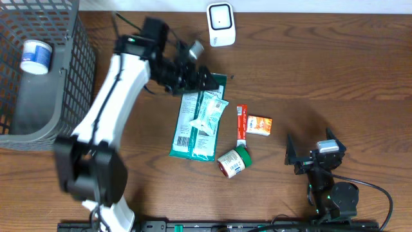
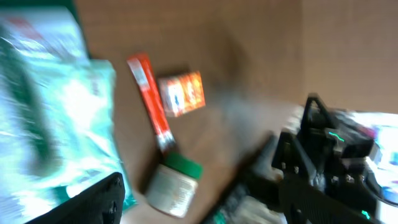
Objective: Scan the item barcode
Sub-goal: 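Carry the Nescafe stick out and lay it beside the orange box, then reach the left gripper into the basket and grasp the cotton-buds tub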
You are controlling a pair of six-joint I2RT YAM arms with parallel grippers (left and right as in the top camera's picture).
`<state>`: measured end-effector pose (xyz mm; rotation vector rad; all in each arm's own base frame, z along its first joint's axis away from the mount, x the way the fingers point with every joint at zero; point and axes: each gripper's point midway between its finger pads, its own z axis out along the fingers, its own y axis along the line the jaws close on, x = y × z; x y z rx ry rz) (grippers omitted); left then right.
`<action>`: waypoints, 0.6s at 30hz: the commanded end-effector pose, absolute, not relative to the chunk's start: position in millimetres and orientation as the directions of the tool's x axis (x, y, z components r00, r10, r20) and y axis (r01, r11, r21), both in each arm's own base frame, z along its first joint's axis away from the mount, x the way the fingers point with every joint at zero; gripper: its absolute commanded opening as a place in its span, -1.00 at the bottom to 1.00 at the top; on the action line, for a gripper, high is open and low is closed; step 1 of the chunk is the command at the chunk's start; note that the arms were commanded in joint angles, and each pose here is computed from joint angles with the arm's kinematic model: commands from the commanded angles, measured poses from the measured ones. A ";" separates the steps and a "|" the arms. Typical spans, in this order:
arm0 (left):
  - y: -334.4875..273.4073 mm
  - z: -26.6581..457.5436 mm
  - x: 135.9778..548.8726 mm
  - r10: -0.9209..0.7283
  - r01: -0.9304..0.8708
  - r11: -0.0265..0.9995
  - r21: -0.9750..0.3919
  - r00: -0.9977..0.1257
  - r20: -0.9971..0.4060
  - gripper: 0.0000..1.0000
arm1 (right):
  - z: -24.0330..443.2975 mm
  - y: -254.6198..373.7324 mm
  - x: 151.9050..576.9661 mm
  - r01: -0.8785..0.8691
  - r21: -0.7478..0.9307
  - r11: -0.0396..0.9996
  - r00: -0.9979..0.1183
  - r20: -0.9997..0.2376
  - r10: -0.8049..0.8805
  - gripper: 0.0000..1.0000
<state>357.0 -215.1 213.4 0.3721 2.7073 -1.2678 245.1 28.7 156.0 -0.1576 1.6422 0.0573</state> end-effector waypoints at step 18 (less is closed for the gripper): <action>76.5 474.3 403.3 -0.309 -0.211 0.947 -0.243 -0.385 -0.870 0.69 | 155.7 26.5 245.1 -0.128 -0.053 0.990 -0.072 -0.995 -0.062 0.99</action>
